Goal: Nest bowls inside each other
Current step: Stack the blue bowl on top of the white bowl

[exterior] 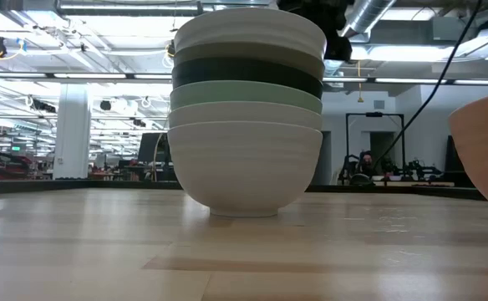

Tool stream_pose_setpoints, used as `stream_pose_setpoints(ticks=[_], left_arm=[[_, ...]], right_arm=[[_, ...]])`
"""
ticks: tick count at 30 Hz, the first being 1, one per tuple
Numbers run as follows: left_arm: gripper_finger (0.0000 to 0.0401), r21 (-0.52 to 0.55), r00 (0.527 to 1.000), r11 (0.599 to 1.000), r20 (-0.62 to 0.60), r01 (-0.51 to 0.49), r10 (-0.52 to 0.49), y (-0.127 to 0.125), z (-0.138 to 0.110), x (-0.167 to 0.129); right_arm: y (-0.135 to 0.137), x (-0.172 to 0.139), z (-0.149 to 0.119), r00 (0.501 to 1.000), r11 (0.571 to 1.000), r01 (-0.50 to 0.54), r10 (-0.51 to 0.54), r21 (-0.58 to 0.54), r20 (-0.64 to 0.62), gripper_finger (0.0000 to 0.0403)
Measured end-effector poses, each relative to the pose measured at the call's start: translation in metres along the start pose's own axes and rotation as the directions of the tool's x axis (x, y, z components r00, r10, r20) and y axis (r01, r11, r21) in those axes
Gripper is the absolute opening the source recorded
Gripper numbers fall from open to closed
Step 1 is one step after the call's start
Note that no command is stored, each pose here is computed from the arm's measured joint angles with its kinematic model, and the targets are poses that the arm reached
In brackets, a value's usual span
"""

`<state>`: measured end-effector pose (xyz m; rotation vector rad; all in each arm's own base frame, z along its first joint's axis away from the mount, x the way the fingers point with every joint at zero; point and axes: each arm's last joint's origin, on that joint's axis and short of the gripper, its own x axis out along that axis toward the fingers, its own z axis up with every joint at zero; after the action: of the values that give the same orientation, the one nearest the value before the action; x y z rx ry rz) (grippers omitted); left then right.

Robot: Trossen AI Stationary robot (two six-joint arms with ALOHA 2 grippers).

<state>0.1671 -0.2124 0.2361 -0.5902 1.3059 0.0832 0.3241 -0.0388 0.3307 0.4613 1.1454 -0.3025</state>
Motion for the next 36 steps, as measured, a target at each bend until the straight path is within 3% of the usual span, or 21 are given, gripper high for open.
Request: stream_pose_setpoints(ticks=[9, 19, 24, 30, 36], left_arm=[[0.0245, 0.009, 0.993, 0.999, -0.110, -0.050, 0.050, -0.005, -0.002, 0.030], [0.0241, -0.006, 0.996, 0.997, -0.057, -0.072, 0.072, -0.009, 0.002, 0.049], [0.0180, 0.032, 0.990, 0.992, -0.073, -0.118, 0.120, -0.007, 0.004, 0.067], [0.0030, 0.107, 0.973, 0.979, -0.136, -0.174, 0.188, 0.003, 0.012, 0.070], [0.0005, 0.125, 0.962, 0.986, -0.236, -0.111, 0.139, 0.019, 0.044, 0.049]], right_arm=[[-0.002, 0.000, -0.002, 0.999, 1.000, 0.013, -0.013, -0.020, -0.030, 0.0093], [-0.010, -0.001, -0.004, 0.997, 0.999, 0.037, -0.038, -0.018, -0.072, 0.0093], [-0.011, -0.001, -0.005, 0.996, 0.999, 0.041, -0.043, -0.024, -0.084, 0.0093], [-0.018, -0.002, -0.004, 0.994, 0.999, 0.051, -0.052, -0.011, -0.099, 0.0092], [-0.033, -0.011, -0.004, 0.994, 0.998, 0.064, -0.061, 0.028, -0.086, 0.0079]])
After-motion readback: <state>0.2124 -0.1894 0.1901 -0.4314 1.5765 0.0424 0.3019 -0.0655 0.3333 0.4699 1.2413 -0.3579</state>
